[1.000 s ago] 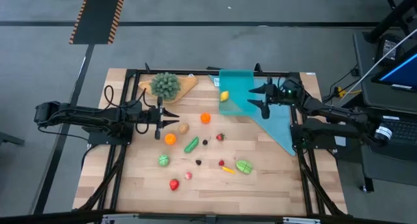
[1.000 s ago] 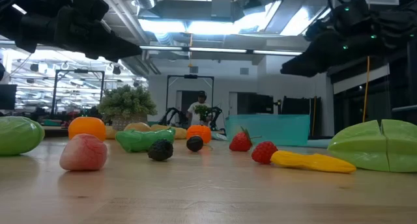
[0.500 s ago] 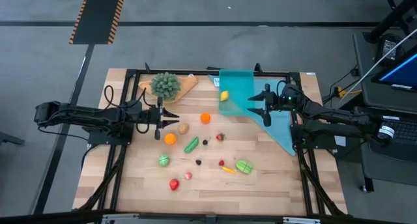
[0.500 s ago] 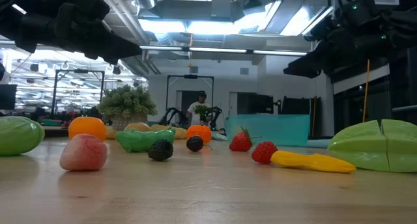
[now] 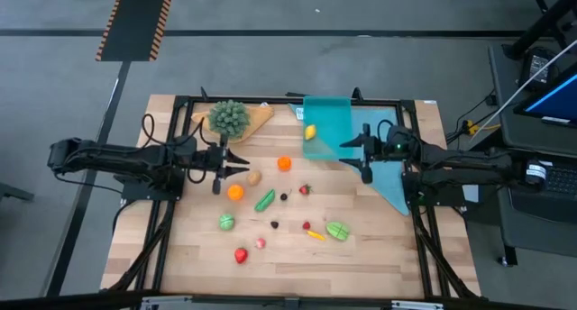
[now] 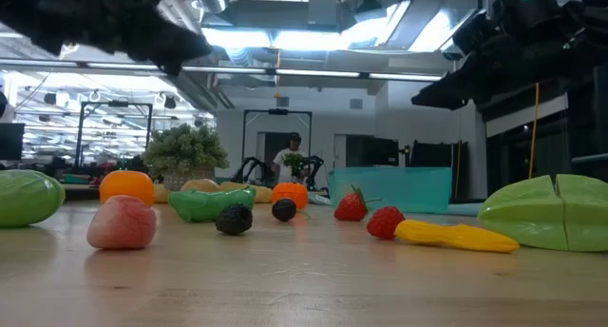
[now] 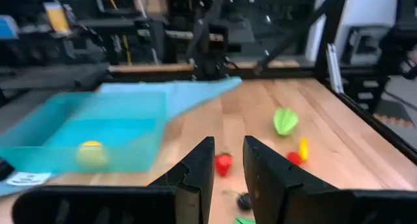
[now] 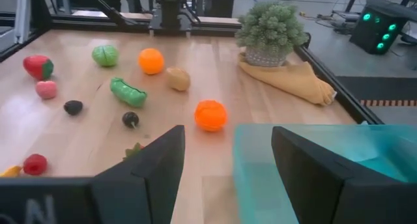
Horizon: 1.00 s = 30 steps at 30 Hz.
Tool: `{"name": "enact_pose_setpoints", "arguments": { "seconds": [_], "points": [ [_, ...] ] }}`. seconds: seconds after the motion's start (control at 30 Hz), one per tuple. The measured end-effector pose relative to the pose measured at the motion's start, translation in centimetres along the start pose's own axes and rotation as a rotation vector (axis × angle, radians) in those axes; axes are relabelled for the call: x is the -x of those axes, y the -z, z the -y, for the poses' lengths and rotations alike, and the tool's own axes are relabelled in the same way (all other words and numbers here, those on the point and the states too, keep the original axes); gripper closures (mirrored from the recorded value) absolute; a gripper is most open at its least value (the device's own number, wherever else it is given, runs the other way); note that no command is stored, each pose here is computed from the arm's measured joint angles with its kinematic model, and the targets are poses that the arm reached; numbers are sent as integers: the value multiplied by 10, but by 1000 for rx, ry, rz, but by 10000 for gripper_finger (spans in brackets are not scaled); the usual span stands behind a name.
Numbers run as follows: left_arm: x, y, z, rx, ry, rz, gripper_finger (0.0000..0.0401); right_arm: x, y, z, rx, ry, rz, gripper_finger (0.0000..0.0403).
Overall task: Pick and placing Produce into tupperware
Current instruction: Put the orange into the blue bin
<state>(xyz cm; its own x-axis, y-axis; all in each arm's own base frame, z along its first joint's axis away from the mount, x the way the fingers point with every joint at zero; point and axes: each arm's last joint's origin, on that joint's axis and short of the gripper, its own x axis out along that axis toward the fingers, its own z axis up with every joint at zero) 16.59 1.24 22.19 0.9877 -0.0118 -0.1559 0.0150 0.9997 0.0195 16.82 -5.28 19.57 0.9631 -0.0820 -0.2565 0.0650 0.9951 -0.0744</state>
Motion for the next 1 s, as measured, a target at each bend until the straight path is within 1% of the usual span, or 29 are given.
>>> {"name": "enact_pose_setpoints", "arguments": {
  "seconds": [0.13, 0.23, 0.3, 0.37, 0.47, 0.6, 0.73, 0.83, 1.0],
  "points": [
    [0, -17, 9, -4, 34, -92, 327, -1, -1, -6, -1, -30, 0, 171],
    [1, -26, 21, -6, 55, -144, 327, -2, -1, -10, 1, -4, -5, 171],
    [3, -31, 30, -16, 74, -154, 327, -3, -1, -13, -8, 15, -9, 171],
    [5, -32, 39, -32, 71, -162, 327, -3, -2, -15, -5, 21, -10, 171],
    [8, -30, 52, -37, 33, -183, 327, -4, -2, -18, 1, 26, -11, 171],
    [12, -22, 65, -12, -43, -244, 327, -4, -2, -21, 7, 42, -14, 171],
    [13, -18, 77, 9, -62, -258, 327, -4, -3, -23, 11, 58, -13, 171],
    [15, -25, 85, 2, -88, -268, 327, -4, -3, -24, 8, 57, -11, 171],
    [14, -42, 100, -3, -136, -335, 327, -4, -3, -25, 1, 48, -10, 171]
  ]
}}
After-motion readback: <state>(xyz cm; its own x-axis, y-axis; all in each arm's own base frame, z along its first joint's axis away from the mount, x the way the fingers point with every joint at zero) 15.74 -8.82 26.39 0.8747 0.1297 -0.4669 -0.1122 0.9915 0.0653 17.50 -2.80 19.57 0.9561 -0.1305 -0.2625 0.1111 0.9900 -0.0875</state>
